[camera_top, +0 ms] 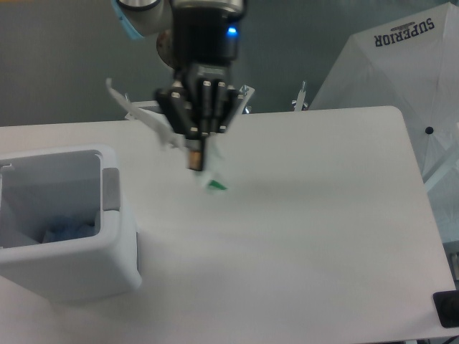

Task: Place the trash in the trash can
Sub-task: 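Lift the bag and carry it over the white bin, then lower the bag into the bin and open the gripper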

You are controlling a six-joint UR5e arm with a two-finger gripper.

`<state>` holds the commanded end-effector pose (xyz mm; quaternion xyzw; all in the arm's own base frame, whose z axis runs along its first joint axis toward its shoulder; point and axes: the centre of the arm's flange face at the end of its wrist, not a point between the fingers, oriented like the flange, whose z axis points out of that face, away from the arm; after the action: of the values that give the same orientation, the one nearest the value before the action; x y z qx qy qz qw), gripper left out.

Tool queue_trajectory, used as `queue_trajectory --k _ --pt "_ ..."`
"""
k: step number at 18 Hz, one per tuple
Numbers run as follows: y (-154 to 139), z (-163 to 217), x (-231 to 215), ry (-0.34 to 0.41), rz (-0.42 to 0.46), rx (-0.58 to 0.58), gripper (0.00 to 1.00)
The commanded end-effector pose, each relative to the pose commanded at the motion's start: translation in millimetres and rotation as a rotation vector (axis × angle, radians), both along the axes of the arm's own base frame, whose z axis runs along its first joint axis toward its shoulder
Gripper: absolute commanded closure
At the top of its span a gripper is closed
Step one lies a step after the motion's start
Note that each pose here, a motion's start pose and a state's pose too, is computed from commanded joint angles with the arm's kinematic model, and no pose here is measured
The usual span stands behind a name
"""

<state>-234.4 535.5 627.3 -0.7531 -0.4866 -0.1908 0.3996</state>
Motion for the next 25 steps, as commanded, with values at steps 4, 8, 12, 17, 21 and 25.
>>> queue_trajectory --k 4,8,12,17,21,25 --pt "29.1 -19.1 34.7 -0.085 -0.105 0.003 1.00" --pt "54.1 -34.2 57.2 -0.108 -0.173 -0.003 1.00" --pt "76.1 -31.0 59.2 -0.087 -0.198 0.020 1.00" --pt "102.8 -43.3 60.3 -0.080 -0.226 0.023 1.00" --pt "95.6 -66.7 75.8 -0.107 -0.240 -0.017 1.00" --pt "87.3 -85.5 81.7 -0.128 -0.241 -0.049 1.00"
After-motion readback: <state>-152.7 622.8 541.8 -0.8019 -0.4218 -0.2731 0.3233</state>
